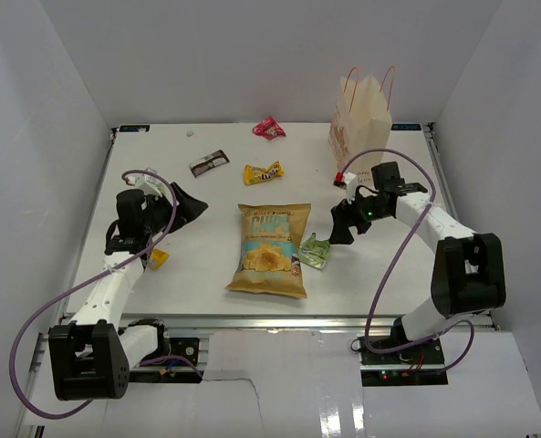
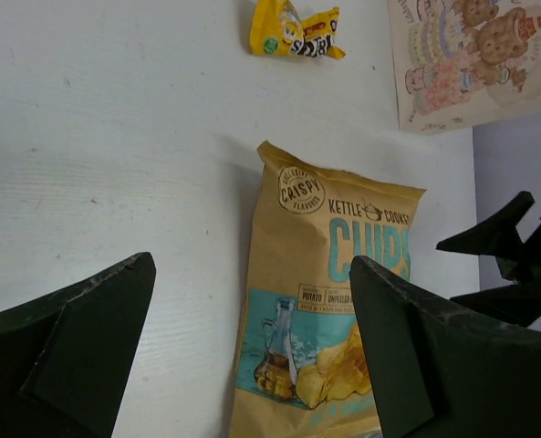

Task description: Place the snacks into the paper bag

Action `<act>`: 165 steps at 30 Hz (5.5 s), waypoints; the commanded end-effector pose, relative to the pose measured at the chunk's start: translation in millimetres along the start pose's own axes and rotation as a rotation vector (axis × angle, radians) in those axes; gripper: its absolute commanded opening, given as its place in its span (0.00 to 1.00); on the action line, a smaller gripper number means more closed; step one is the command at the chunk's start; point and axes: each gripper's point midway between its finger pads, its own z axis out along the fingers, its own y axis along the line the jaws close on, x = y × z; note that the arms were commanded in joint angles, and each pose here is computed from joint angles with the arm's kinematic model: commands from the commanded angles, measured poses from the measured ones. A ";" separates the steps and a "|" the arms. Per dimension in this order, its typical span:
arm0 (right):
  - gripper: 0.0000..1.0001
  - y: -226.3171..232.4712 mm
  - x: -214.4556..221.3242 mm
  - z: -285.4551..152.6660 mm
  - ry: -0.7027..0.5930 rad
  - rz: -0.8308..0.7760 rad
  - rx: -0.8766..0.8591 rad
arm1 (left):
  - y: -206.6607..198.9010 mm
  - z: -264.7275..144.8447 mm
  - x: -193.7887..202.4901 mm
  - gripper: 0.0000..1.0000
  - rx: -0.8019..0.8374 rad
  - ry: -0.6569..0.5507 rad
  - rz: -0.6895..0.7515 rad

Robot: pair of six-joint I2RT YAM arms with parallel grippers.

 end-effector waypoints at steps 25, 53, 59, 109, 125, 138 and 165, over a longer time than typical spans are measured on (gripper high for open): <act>0.52 -9.3 38.6 83.1 0.123 0.220 -0.039 | -15.7 -14.9 30.7 0.98 0.109 0.067 -0.070; 0.08 -80.0 -239.2 -219.0 -0.625 -0.343 0.622 | -36.8 -6.2 47.3 0.98 0.183 0.140 -0.070; 0.08 -133.2 -286.4 -273.0 -0.724 -0.319 0.916 | -40.2 -8.8 49.0 0.98 0.195 0.142 -0.068; 0.86 -13.6 -125.6 -122.4 -0.392 -0.305 0.130 | -33.1 258.7 -26.2 0.87 -0.398 0.247 0.371; 0.86 2.5 -106.6 -101.6 -0.387 -0.309 -0.017 | -27.7 291.2 28.5 0.63 -0.143 0.405 0.386; 0.83 53.4 -92.4 -68.3 -0.327 -0.821 -0.171 | -83.3 244.7 6.3 0.00 0.022 0.348 0.329; 0.88 67.9 -192.9 7.2 -0.266 -0.995 0.020 | -177.2 132.8 45.4 0.00 0.355 0.381 0.125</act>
